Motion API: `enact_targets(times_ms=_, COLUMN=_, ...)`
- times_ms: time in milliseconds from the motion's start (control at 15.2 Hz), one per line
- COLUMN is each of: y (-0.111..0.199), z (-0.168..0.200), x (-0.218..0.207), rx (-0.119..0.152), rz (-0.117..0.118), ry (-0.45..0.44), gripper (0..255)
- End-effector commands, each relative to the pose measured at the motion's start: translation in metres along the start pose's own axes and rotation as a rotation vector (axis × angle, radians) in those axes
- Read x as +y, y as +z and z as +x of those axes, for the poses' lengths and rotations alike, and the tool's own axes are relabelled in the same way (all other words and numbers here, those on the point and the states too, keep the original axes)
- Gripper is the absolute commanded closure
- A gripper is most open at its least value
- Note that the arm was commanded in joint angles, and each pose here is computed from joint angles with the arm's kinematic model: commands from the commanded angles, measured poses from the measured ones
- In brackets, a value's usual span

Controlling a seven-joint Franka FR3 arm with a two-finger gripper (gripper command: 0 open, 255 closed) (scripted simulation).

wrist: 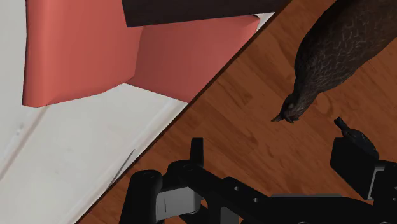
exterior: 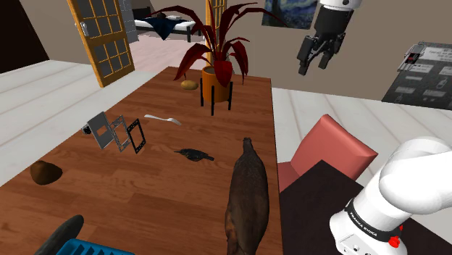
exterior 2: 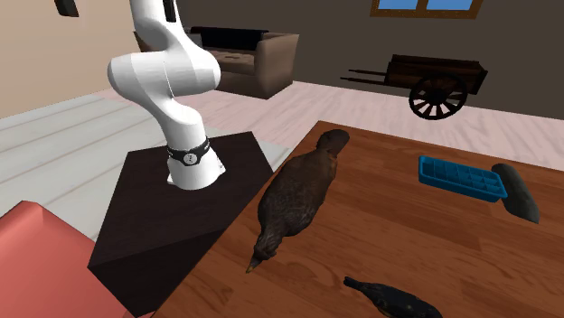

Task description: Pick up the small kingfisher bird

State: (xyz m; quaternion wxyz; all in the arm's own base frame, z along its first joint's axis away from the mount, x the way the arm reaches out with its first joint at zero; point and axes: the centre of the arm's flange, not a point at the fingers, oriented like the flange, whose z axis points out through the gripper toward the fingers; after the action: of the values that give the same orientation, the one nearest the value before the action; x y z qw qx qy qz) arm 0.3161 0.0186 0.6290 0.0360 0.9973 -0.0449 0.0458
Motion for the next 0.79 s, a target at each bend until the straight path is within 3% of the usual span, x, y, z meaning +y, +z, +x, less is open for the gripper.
enact_targets(times_ms=0, y=0.000, z=0.000, x=0.000, rx=0.000, rz=0.000, ry=0.000, gripper=0)
enact_targets(times_ms=726, y=0.099, z=0.062, x=-0.084, rx=0.025, rz=-0.005, ry=-0.165, gripper=0)
